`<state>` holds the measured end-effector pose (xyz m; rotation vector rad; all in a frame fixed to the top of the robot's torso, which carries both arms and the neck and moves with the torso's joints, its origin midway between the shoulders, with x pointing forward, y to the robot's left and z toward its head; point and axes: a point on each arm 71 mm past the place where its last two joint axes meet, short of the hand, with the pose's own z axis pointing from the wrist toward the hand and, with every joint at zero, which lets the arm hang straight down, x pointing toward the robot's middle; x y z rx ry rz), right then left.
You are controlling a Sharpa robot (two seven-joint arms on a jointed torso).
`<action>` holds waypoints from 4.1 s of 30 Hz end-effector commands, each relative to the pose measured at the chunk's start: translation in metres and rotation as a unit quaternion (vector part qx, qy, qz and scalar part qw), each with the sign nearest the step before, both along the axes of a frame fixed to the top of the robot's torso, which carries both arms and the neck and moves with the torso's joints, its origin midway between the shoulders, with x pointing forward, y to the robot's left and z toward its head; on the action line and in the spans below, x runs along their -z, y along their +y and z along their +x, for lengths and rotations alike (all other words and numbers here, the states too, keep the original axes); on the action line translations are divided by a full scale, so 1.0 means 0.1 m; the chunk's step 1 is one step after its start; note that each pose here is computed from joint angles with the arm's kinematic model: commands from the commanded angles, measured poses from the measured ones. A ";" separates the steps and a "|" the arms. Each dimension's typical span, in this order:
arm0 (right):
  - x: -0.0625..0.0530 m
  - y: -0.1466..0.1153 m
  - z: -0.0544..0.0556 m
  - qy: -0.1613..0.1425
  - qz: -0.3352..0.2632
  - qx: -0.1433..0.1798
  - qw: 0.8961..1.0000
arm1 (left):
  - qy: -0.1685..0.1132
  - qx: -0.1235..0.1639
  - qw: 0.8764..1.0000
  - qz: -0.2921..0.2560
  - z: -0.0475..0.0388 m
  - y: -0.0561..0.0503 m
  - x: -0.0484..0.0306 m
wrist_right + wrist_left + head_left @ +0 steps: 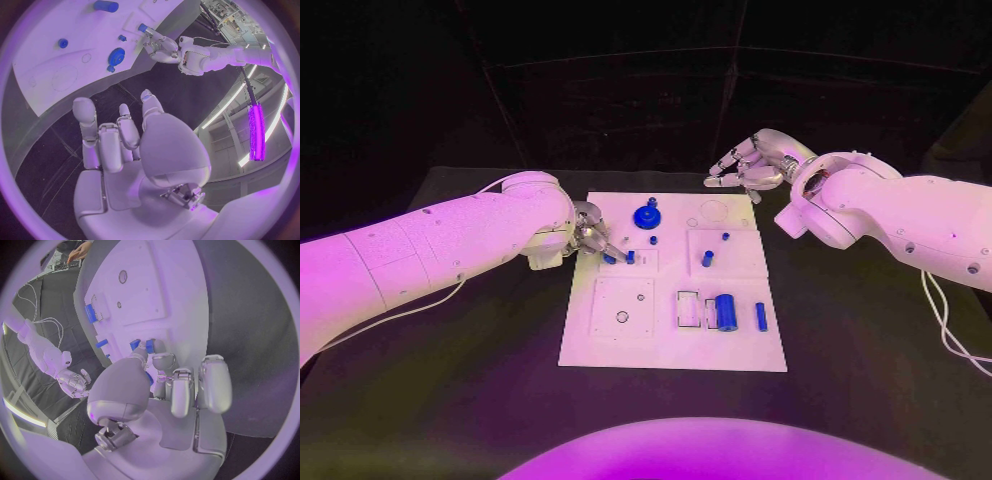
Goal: Assemble the parts on the task board
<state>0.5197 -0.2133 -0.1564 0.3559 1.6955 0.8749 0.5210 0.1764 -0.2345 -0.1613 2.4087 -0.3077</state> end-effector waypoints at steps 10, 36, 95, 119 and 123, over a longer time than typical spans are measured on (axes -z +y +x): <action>-0.02 0.01 0.00 -0.005 0.002 -0.002 1.000 | 0.000 0.000 1.000 0.004 0.005 0.01 0.020; -0.02 0.01 0.00 -0.005 0.002 -0.002 1.000 | -0.001 0.004 1.000 0.003 0.014 -0.01 -0.015; -0.02 0.01 0.00 -0.005 0.002 -0.002 1.000 | 0.013 0.014 1.000 0.018 0.053 -0.05 -0.036; -0.02 0.02 0.00 -0.004 0.002 -0.003 1.000 | 0.008 0.014 1.000 0.013 0.041 -0.05 -0.048; -0.02 0.02 0.00 -0.004 0.002 -0.003 1.000 | 0.004 0.012 1.000 0.009 0.034 -0.04 -0.057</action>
